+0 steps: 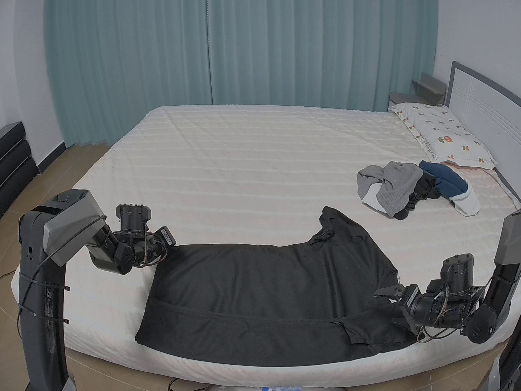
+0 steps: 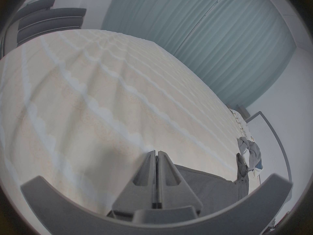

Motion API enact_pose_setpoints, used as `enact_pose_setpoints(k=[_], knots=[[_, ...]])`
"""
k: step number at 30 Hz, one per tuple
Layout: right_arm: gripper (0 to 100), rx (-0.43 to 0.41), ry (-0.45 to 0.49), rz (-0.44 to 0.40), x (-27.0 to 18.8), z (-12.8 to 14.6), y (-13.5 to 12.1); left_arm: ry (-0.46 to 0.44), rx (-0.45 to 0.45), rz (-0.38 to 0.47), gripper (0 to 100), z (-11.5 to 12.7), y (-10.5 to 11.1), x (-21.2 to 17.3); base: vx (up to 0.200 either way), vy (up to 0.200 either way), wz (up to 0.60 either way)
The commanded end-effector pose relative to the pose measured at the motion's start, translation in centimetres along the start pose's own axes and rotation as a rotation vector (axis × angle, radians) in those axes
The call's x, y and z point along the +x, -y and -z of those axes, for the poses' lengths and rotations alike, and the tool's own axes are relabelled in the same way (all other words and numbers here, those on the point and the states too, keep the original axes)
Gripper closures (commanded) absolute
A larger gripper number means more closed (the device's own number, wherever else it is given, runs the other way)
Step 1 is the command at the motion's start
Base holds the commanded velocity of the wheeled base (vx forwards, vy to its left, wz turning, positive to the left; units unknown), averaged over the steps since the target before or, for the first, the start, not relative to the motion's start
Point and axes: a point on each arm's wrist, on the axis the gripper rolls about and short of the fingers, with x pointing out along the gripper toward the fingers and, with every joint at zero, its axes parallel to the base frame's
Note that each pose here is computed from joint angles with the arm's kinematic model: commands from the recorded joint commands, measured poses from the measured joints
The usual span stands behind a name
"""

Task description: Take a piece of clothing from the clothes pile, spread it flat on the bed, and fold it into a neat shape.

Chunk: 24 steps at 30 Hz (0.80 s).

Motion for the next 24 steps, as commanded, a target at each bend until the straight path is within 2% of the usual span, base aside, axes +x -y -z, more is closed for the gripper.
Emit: enact_pose_setpoints(k=[1,10,13,14,15,16,17,19,22,24], knots=[[0,-0.027,0.043,-0.031,-0.1,-0.3,-0.4,0.024,-0.006,-0.010,100,-0.5,0.4,-1.0,0.000,0.000,0.00],[0,-0.118,0.228,0.017,2.6,-1.6,-0.6,0.108,-0.030,0.033,100,-1.3,0.6,-3.4,0.000,0.000,0.00],[0,-0.198,0.284,0.005,3.9,-2.8,-1.5,0.121,-0.033,0.034,100,-1.4,0.4,-3.7,0.000,0.000,0.00],[0,-0.198,0.284,0.005,3.9,-2.8,-1.5,0.121,-0.033,0.034,100,-1.4,0.4,-3.7,0.000,0.000,0.00],[0,-0.265,0.313,-0.010,4.4,-3.7,-2.1,0.123,-0.037,0.027,100,-1.5,0.1,-3.7,0.000,0.000,0.00],[0,-0.295,0.328,-0.017,4.7,-4.1,-2.5,0.123,-0.038,0.025,100,-1.5,0.0,-3.7,0.000,0.000,0.00],[0,-0.308,0.335,-0.018,4.9,-4.3,-2.5,0.120,-0.038,0.024,100,-1.5,0.0,-3.7,0.000,0.000,0.00],[0,-0.386,0.349,-0.010,6.9,-5.8,-3.3,0.114,-0.040,0.019,100,-1.3,-0.2,-3.6,0.000,0.000,0.00],[0,-0.412,0.344,0.002,8.3,-6.6,-4.0,0.110,-0.042,0.016,100,-1.2,-0.3,-3.6,0.000,0.000,0.00],[0,-0.432,0.345,0.028,10.1,-8.5,-4.8,0.107,-0.042,0.014,100,-1.1,-0.3,-3.8,0.000,0.000,0.00]])
